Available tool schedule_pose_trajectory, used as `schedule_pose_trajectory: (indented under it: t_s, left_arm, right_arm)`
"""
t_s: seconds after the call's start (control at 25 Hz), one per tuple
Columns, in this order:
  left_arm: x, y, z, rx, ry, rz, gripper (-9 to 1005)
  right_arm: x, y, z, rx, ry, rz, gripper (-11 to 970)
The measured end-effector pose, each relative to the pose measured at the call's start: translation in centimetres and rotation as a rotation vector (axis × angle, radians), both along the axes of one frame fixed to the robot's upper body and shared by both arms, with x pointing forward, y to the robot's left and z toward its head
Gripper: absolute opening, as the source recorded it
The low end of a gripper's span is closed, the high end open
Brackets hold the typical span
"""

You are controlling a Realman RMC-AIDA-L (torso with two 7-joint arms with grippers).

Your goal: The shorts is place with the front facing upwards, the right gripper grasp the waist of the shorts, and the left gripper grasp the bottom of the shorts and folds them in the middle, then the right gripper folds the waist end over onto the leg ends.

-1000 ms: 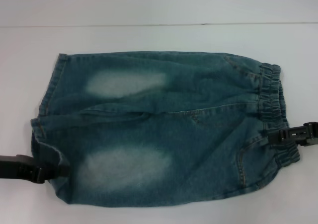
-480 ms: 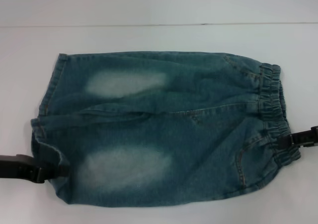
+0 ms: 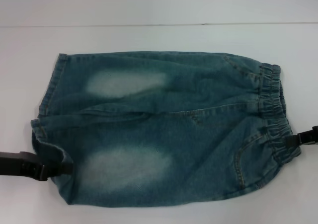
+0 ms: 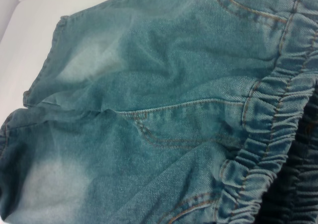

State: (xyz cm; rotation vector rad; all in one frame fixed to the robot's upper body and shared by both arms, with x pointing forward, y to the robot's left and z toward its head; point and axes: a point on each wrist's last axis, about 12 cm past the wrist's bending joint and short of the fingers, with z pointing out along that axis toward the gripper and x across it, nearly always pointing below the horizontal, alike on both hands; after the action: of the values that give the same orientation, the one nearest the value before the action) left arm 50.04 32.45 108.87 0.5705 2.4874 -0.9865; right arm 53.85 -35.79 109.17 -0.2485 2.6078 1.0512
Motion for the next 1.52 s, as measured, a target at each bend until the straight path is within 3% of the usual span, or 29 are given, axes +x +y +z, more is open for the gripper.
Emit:
schedule_pose_trajectory:
  t_s: [0.16, 0.56, 0.84, 1.04, 1.24, 1.52]
  left_arm:
    - [0.1, -0.1, 0.1, -0.008, -0.005, -0.001, 42]
    - [-0.2, 0.3, 0.5, -0.072, -0.082, 0.021, 45]
    - [0.0, 1.1, 1.1, -0.116, -0.176, 0.058, 46]
    - [0.8, 1.4, 1.6, -0.156, -0.266, 0.139, 47]
    - [2.5, 2.4, 1.5, -0.233, -0.381, 0.363, 49]
    - [4.4, 2.8, 0.7, -0.222, -0.438, 0.465, 50]
  right_arm:
    - [-0.1, -0.1, 0.0, 0.015, -0.013, -0.007, 51]
    - [-0.5, -0.6, -0.1, 0.148, -0.069, -0.103, 44]
    - [-1.3, -1.4, -0.2, 0.301, -0.136, -0.25, 43]
    - [-1.5, -1.5, -0.8, 0.389, -0.162, -0.353, 43]
    - [-1.1, -1.1, -1.3, 0.449, -0.195, -0.446, 44]
    - [-0.7, -1.5, -1.8, 0.564, -0.265, -0.648, 43]
